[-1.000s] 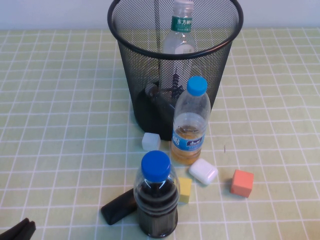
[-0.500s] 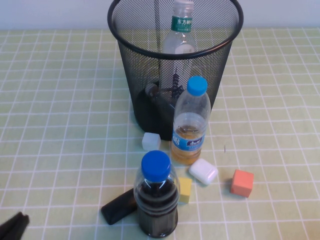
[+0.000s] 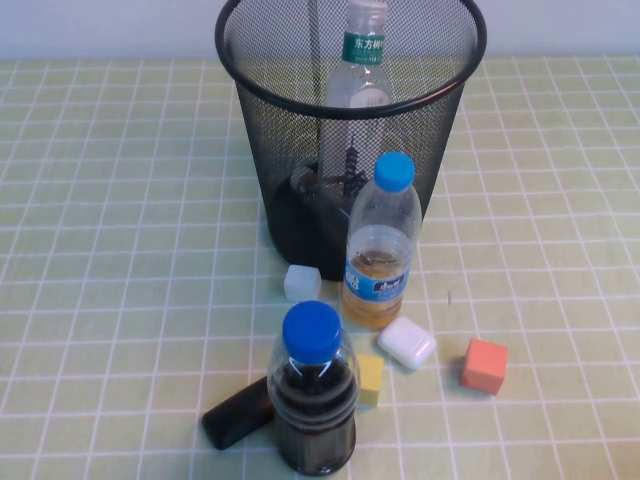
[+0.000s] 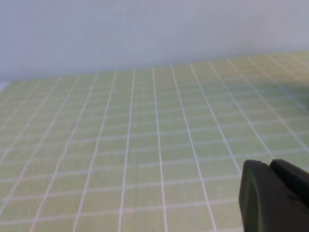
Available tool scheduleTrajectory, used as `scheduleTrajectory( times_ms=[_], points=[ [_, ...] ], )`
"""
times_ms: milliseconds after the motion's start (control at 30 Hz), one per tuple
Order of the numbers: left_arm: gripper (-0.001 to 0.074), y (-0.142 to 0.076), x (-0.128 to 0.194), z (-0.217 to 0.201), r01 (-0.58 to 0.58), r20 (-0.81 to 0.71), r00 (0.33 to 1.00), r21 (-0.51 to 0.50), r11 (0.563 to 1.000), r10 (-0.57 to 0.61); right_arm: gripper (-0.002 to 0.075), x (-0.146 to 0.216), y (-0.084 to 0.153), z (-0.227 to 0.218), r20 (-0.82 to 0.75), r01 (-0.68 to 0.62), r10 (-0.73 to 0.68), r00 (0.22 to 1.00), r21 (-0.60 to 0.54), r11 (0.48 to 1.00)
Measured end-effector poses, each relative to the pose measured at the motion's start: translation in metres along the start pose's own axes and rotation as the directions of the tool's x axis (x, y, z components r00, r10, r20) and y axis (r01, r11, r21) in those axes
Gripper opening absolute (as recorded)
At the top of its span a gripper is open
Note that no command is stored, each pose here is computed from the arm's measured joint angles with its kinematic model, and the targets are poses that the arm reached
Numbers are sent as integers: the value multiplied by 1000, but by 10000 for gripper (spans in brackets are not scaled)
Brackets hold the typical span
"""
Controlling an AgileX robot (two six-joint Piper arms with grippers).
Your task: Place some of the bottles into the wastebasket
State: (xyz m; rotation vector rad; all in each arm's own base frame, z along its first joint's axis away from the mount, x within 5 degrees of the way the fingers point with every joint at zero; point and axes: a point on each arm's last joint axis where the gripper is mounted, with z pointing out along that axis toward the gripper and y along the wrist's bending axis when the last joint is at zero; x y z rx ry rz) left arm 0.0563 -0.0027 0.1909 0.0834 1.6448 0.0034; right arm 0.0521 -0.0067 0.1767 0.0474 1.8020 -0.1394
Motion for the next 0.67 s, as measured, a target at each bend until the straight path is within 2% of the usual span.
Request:
scheduleTrajectory(
  times_ms=[233, 667],
  points=[
    [-3, -1, 18, -2, 19, -194, 981, 9, 1000, -17, -7, 0, 0, 0, 0, 0, 0, 1000, 0, 1000],
    [-3, -2, 18, -2, 34, -198, 980, 10, 999, -32, -7, 0, 0, 0, 0, 2, -2, 1000, 1, 1000]
  ],
)
